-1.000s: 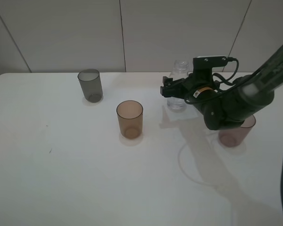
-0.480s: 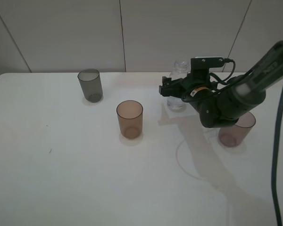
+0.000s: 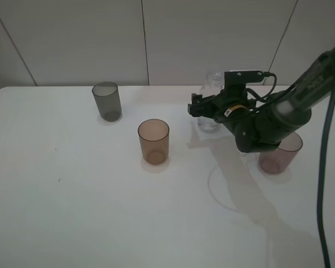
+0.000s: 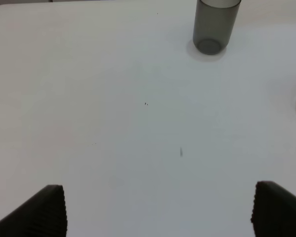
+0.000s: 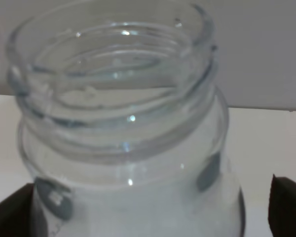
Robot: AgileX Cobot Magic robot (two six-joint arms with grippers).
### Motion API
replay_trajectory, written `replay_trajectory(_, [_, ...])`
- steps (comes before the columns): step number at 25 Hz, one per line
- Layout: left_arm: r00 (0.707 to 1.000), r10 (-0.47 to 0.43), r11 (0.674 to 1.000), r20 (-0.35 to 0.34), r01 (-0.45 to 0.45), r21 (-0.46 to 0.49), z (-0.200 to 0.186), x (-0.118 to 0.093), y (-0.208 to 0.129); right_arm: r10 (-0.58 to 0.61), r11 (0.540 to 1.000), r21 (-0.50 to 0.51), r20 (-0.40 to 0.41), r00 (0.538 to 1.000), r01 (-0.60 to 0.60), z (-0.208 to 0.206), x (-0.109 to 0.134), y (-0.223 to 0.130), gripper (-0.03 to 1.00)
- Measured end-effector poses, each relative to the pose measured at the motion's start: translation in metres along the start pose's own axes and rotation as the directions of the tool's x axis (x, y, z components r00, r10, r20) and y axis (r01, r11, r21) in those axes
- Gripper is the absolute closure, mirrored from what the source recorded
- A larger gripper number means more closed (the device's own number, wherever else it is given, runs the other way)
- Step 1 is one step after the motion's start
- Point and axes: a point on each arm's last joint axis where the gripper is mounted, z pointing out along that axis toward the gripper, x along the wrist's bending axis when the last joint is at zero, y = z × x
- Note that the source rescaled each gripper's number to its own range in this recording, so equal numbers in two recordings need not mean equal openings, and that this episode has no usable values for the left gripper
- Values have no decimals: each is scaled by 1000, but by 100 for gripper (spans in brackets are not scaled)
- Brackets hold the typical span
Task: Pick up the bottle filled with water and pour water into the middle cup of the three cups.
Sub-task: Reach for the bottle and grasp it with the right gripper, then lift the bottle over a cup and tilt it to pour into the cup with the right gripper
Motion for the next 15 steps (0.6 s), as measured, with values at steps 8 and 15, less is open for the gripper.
replay_trajectory(8, [1000, 0, 1000, 0, 0, 0, 0, 0, 0, 5, 1000, 0, -5, 1000, -5, 4, 2, 4, 45])
replay_trajectory(15, [1000, 0, 1000, 0, 0, 0, 0, 0, 0, 3, 1000, 11, -3, 1000, -3, 5, 1, -1, 82])
